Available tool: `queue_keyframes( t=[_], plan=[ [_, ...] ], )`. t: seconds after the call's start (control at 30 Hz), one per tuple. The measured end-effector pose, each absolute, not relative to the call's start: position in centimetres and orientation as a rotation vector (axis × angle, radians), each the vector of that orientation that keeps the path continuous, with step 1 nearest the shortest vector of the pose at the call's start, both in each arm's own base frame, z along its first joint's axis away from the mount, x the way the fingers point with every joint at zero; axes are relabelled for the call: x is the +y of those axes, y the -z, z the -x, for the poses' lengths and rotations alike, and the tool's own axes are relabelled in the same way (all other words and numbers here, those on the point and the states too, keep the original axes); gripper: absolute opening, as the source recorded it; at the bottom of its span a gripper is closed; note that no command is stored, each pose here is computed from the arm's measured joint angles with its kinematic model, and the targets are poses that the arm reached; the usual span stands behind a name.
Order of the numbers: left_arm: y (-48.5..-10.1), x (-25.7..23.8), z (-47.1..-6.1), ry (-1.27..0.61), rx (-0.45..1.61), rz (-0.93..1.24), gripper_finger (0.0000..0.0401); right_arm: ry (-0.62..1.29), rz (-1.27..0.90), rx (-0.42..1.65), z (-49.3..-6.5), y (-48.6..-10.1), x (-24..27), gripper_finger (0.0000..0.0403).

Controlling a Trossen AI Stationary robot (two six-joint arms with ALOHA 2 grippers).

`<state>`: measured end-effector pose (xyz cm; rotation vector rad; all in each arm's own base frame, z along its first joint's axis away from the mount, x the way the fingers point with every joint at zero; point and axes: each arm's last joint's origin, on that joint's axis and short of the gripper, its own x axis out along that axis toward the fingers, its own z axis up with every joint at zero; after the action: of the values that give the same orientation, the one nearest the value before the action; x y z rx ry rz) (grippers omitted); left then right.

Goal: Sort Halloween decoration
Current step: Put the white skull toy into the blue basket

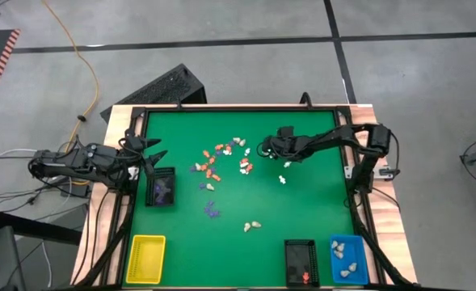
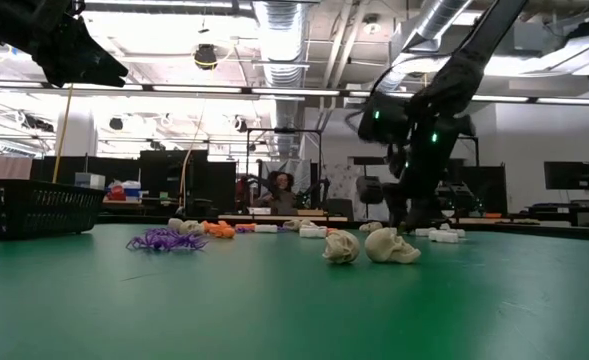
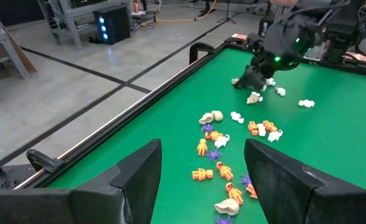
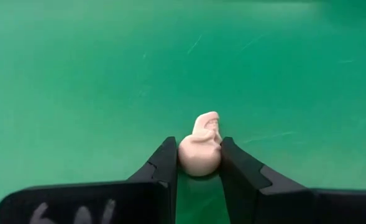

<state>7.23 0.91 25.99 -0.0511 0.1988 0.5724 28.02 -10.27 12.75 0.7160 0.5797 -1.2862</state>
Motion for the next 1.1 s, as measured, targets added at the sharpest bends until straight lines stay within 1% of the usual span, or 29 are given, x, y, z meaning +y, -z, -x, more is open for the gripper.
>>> queue_keyframes(
  t=[0.17,0.33,0.47,0.57,0.67,0.87,1.1],
  plan=[
    [-26.0,0.9,-7.2,-0.573,0.202,0.05,0.0221,1.103,-0.661,0.579,-27.9,-16.5,-8.9,0.0103],
    [-26.0,0.9,-7.2,-0.573,0.202,0.05,0.0221,0.935,-0.633,0.619,-26.7,-19.6,-6.7,0.0103],
    [-25.9,0.9,-7.2,-0.573,0.205,0.048,0.0221,0.773,-0.65,0.748,-24.9,-21.4,-4.1,0.0103],
    [-25.9,0.9,-7.2,-0.573,0.205,0.048,0.0221,0.675,-0.711,0.862,-22.9,-22.4,-2.0,0.0103],
    [-25.9,0.9,-7.2,-0.573,0.205,0.048,0.0221,0.595,-0.801,1.029,-20.6,-22.9,0.4,0.0103],
    [-25.9,0.9,-7.2,-0.573,0.205,0.049,0.0221,0.529,-0.987,1.346,-16.0,-23.8,5.0,0.0103],
    [-25.9,0.9,-7.2,-0.573,0.204,0.051,0.0221,0.495,-1.145,1.53,-13.2,-24.5,9.8,0.0103]
  ],
)
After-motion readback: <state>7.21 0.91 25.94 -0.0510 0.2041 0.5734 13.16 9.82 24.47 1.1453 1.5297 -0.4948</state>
